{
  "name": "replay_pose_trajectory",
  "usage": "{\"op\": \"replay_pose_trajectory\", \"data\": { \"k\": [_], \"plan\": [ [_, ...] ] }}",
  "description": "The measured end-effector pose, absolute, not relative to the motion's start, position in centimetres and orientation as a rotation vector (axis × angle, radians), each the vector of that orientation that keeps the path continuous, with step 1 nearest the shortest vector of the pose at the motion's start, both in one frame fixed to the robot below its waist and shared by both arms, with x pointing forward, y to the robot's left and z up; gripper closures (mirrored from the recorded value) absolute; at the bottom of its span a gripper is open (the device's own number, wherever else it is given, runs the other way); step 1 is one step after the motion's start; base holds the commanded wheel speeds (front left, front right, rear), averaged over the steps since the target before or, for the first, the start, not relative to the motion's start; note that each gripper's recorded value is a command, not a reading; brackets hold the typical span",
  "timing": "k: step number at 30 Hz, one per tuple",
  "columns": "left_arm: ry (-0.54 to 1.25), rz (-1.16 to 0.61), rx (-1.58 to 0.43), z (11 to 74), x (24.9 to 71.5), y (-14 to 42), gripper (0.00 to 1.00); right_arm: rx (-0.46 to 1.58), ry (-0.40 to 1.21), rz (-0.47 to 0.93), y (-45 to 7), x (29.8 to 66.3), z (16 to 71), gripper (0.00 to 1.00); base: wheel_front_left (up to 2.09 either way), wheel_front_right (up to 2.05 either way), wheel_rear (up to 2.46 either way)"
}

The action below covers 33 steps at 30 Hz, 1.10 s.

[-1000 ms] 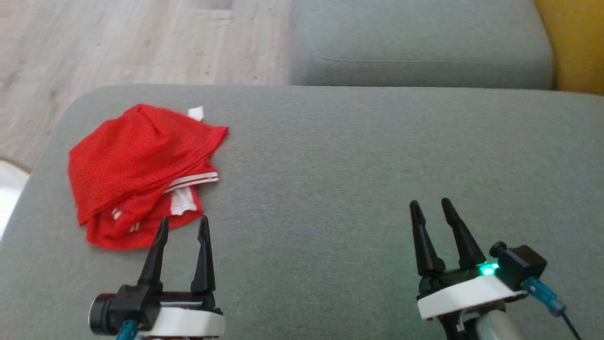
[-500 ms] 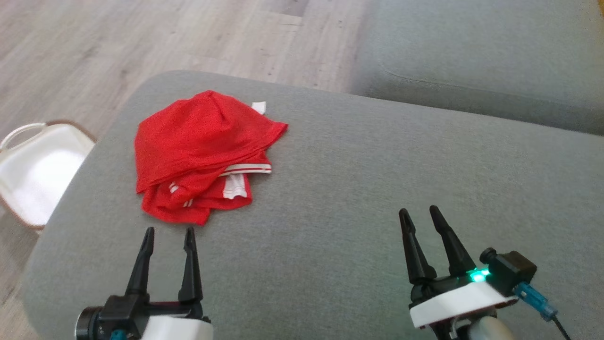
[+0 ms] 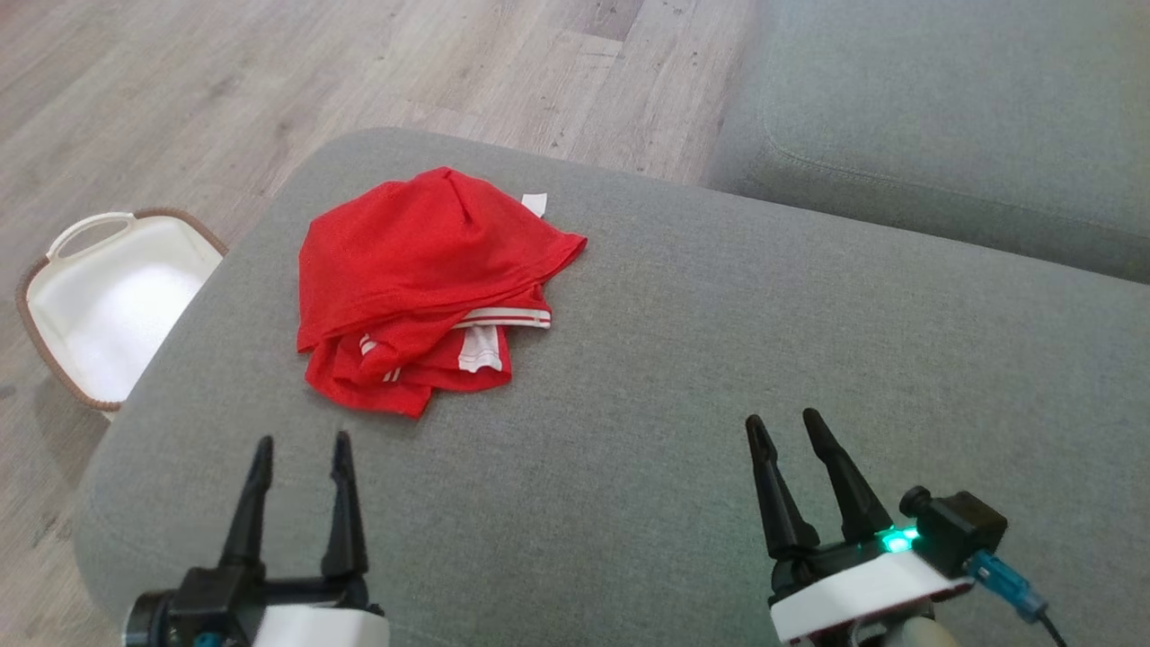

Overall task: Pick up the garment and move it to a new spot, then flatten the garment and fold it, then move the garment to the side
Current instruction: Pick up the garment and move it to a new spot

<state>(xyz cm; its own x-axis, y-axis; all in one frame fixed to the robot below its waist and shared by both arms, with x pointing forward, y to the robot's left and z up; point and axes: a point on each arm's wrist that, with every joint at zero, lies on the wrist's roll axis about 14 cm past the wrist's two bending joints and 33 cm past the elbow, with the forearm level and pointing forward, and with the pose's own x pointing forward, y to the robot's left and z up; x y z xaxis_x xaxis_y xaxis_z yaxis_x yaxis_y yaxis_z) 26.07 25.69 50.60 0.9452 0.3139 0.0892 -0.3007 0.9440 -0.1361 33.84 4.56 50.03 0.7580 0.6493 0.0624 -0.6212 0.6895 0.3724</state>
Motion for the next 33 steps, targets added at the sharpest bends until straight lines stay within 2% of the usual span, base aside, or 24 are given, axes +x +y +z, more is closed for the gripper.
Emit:
{"op": "replay_pose_trajectory", "data": {
  "k": [5,9,14,18,22,25,33],
  "plan": [
    [-0.099,0.333,-0.109,50.5,26.4,26.5,0.00,0.394,0.094,0.696,4.2,34.2,49.3,0.00,0.00,0.00,0.00],
    [-0.106,0.281,-0.040,51.4,28.4,26.7,0.00,0.390,0.112,0.666,3.5,35.2,48.3,0.00,0.00,0.00,0.00],
    [-0.144,0.201,0.124,54.6,33.7,29.2,0.00,0.380,0.102,0.618,2.4,37.8,47.7,0.00,0.00,0.00,0.00],
    [-0.092,0.146,0.248,56.5,39.0,31.3,0.00,0.376,0.085,0.570,1.2,40.2,47.4,0.00,0.00,0.00,0.00],
    [0.032,0.109,0.325,56.8,44.5,32.5,0.00,0.369,0.089,0.519,-0.3,42.0,46.3,0.00,0.00,0.00,0.00],
    [0.183,0.040,0.346,54.5,47.5,31.8,0.00,0.366,0.094,0.481,-1.4,43.0,45.5,0.00,0.00,0.00,0.00],
    [0.582,-0.030,0.327,45.3,49.0,32.5,0.00,0.363,0.083,0.410,-3.8,44.8,44.6,0.00,0.00,0.00,0.00]
  ]
}}
